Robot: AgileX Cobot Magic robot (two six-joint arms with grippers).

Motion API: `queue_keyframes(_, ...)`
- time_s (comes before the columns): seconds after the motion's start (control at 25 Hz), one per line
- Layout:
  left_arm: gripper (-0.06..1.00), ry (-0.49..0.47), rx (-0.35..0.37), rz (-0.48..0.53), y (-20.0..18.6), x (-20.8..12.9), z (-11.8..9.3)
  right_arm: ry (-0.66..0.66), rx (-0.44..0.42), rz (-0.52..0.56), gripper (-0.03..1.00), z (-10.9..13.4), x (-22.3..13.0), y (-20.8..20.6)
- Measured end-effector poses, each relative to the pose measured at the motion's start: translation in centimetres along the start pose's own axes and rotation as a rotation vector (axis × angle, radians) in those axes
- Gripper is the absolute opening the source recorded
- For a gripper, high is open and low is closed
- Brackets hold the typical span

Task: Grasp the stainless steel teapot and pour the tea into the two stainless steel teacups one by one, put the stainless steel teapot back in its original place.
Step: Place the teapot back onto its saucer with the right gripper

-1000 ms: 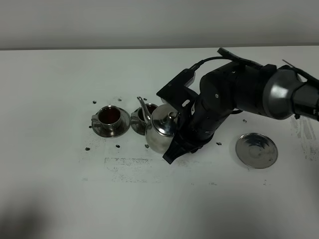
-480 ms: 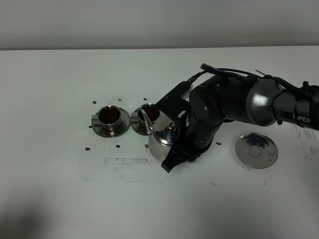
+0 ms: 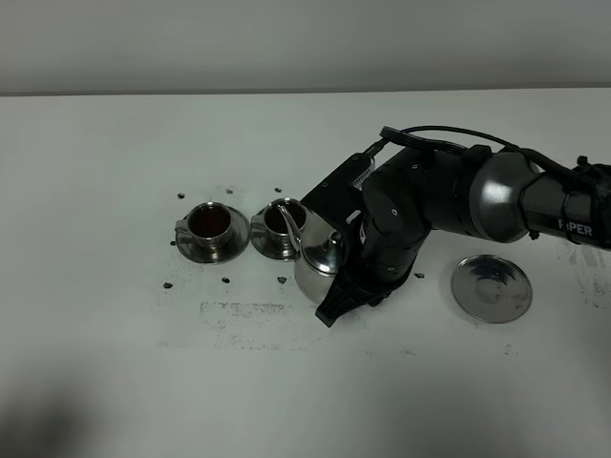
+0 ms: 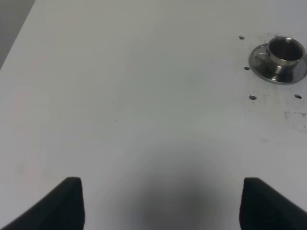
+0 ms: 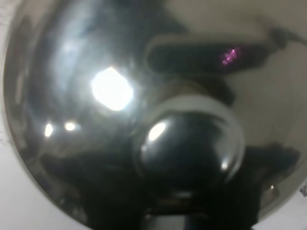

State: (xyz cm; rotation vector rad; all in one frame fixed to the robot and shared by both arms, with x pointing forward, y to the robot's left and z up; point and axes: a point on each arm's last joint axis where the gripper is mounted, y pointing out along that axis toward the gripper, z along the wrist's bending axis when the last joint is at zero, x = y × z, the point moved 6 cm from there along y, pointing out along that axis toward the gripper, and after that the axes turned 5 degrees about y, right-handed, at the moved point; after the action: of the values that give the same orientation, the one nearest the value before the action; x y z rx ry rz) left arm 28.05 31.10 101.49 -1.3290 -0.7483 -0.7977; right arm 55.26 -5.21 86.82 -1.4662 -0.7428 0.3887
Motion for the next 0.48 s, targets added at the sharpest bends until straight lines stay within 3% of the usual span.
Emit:
queue_keyframes(0.28,0.65,0.000,0.000,0.000,0.0,0.0,0.0,0.004,-0.007,0.026,0.20,-0.1,-0.5,-0.7)
queue_keyframes(0.48,0.65,0.000,0.000,0.000,0.0,0.0,0.0,0.010,-0.022,-0.065,0.20,-0.8,-0.2,-5.4)
